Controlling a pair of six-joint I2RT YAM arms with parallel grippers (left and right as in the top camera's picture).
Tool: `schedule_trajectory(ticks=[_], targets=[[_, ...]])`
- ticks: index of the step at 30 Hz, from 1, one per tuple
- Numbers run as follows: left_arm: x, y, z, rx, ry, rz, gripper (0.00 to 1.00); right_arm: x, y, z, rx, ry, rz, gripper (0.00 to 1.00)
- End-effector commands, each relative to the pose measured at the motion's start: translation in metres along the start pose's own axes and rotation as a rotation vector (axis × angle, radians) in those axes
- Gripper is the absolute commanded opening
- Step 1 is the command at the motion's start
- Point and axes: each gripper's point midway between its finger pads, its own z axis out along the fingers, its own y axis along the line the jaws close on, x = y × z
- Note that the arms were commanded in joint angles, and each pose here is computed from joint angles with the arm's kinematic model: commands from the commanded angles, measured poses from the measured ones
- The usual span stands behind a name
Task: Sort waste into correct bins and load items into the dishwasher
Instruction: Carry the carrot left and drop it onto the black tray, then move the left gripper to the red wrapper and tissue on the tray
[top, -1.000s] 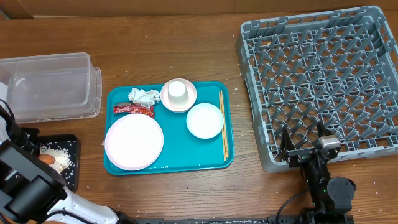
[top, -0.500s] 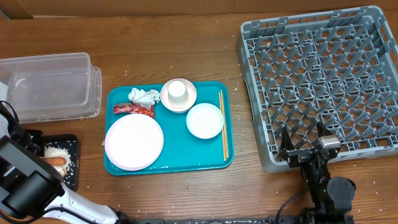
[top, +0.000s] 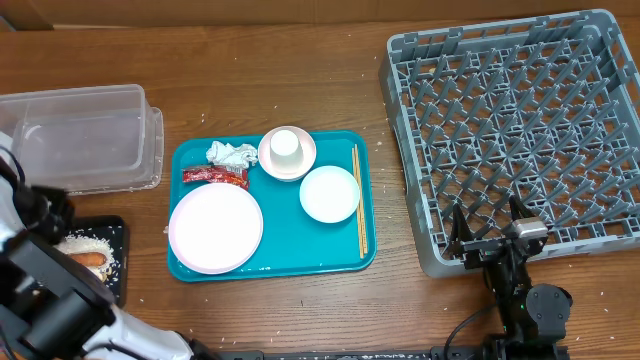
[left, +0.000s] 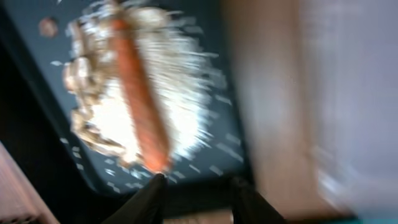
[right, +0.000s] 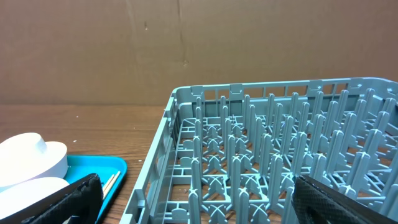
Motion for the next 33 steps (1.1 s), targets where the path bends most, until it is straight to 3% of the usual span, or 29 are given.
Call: schedule_trajectory(ticks=[1, 3, 9, 13, 24, 27, 33], targets=[[0.022, -0.047, -0.07, 0.222, -0.1, 0.168, 0.38, 0.001, -0.002, 0.0, 0.012, -0.006, -0.005, 1.0], [0.04, -0.062, -0.085, 0.265, -0.115, 0.232, 0.41, 0.001, -0.002, 0.0, 0.011, -0.006, -0.005, 1.0], [0.109, -0.11, -0.099, 0.315, -0.109, 0.49, 0.71, 0.001, -0.002, 0.0, 0.012, -0.006, -0.005, 1.0], [0.155, -0.14, -0.093, 0.327, -0.084, 0.66, 0.86, 0.001, -0.002, 0.0, 0.011, -0.006, -0.005, 1.0], [0.3, -0.201, -0.075, 0.405, -0.082, 1.218, 0.81, 0.001, -0.002, 0.0, 0.012, -0.006, -0.005, 1.0], [0.329, -0.212, -0.083, 0.452, -0.138, 1.33, 0.86, 0.001, -0.002, 0.0, 0.012, -0.006, -0.005, 1.0], [0.355, -0.22, -0.09, 0.464, -0.232, 1.398, 1.0, 0.001, -0.002, 0.0, 0.012, -0.006, -0.005, 1.0]])
